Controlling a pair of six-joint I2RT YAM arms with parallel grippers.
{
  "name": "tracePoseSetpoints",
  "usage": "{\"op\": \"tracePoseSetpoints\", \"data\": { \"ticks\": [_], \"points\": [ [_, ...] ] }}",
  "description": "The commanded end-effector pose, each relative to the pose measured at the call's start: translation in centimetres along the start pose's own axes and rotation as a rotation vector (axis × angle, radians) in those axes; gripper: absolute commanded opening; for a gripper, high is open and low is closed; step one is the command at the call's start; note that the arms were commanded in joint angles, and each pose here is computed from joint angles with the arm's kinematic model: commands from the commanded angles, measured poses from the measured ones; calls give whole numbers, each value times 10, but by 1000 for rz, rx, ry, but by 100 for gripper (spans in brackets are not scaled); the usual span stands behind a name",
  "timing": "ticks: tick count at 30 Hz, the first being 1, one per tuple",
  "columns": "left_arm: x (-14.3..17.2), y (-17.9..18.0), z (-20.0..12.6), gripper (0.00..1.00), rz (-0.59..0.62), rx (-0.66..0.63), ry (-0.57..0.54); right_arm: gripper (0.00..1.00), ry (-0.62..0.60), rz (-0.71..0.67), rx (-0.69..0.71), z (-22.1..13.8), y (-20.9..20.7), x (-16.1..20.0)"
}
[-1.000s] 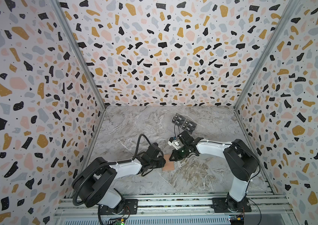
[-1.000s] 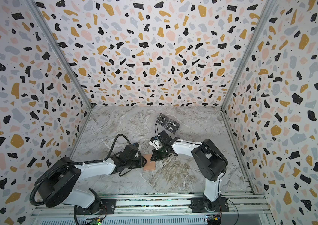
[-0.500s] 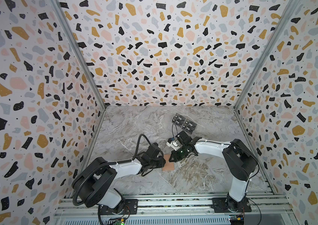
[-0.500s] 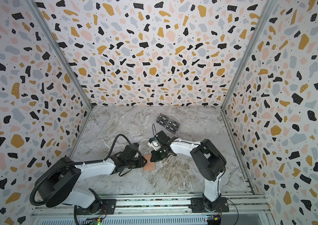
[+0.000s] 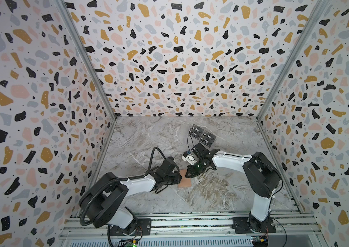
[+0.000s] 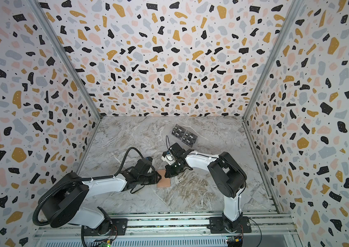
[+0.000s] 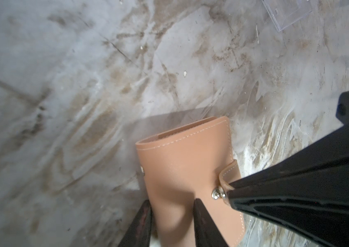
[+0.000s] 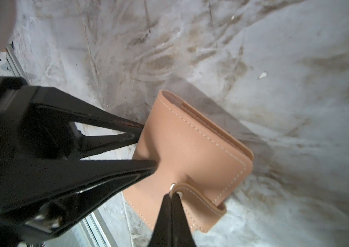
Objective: Insert credit cards into a card holder
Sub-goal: Close the button on the card holder.
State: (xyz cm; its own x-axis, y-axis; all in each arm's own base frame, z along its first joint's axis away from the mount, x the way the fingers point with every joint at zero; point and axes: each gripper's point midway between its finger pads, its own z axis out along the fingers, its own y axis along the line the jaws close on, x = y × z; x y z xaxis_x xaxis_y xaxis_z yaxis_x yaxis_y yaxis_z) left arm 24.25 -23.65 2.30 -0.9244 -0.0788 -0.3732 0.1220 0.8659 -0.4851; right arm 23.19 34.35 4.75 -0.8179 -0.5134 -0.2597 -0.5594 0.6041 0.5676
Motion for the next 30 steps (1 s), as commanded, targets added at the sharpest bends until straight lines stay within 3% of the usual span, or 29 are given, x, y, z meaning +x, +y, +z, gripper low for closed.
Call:
{"op": "tracePoseSetpoints", "data": {
  "ticks": [1,30],
  "points": [
    [52,54,2,35,-33,-195,165,0,54,-9,32,2,0,13],
    [51,53,2,35,-28,-197,167,0,118,-37,12,17,6,16]
  ]
}}
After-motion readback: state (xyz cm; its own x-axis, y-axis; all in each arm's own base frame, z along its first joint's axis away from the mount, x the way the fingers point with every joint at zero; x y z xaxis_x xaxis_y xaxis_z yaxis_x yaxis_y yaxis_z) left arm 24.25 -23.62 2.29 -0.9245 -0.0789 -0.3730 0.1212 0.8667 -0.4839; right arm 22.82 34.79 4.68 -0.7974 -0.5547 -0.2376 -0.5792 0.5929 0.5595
